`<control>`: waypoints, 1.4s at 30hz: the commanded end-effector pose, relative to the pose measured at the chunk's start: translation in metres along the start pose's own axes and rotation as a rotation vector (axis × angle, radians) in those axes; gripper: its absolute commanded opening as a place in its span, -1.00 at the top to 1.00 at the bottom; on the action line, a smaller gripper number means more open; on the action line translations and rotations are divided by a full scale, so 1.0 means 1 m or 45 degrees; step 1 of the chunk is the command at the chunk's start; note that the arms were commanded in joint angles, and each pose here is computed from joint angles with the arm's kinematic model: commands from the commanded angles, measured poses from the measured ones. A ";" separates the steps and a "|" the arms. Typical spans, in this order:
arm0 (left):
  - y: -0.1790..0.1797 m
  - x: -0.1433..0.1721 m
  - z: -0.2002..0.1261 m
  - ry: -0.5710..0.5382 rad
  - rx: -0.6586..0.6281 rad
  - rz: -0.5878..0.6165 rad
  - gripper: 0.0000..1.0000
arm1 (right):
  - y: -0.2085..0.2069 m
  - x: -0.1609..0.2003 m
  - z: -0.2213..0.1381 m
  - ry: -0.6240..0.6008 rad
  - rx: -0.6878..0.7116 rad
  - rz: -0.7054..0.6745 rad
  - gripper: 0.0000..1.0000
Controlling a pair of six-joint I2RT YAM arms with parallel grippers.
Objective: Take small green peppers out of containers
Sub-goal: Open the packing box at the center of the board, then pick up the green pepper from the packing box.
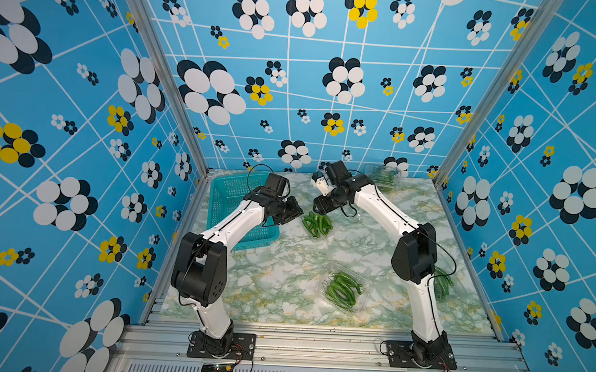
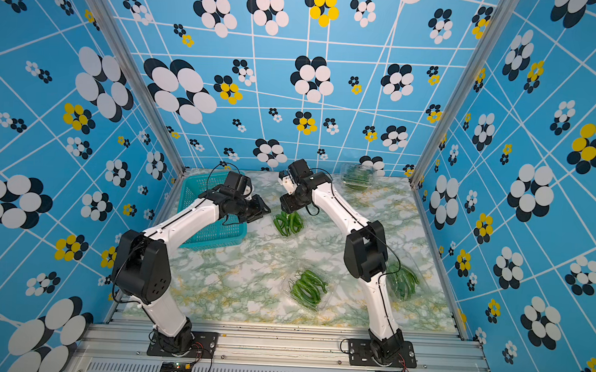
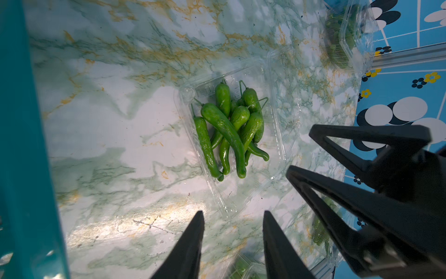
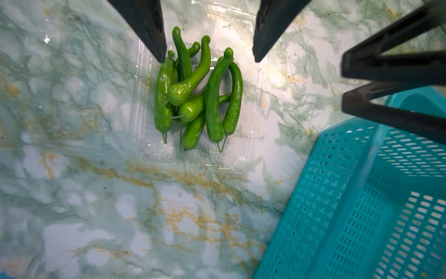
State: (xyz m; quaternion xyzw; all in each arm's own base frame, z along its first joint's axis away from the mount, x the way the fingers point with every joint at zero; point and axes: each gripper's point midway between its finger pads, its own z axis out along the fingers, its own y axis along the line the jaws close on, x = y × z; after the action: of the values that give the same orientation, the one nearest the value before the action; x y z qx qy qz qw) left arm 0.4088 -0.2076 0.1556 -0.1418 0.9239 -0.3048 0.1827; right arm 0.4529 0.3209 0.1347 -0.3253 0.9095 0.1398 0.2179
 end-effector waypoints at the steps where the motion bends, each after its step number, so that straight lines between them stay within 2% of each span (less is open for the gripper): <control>1: 0.010 0.002 -0.011 -0.016 -0.021 0.003 0.16 | 0.004 0.011 0.015 0.077 -0.026 -0.022 -0.18; 10: 0.014 -0.001 -0.032 -0.054 0.008 -0.003 0.15 | 0.005 0.019 0.048 0.149 -0.034 -0.091 -0.16; 15: 0.020 -0.002 -0.036 -0.064 0.014 -0.023 0.16 | 0.006 0.020 0.052 0.157 -0.030 -0.110 -0.13; 19: 0.024 -0.003 -0.037 -0.070 0.021 -0.034 0.15 | 0.005 0.020 0.042 0.169 0.039 -0.168 -0.10; 42: 0.035 -0.008 -0.041 -0.081 0.052 -0.070 0.16 | 0.021 0.016 0.071 0.170 -0.068 -0.203 0.09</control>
State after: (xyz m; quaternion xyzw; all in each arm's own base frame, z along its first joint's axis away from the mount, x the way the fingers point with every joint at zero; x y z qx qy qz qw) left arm 0.3961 -0.1602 0.1594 -0.1796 0.9106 -0.3163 0.1963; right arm 0.4593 0.3508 0.0781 -0.3984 0.8915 0.1184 0.1802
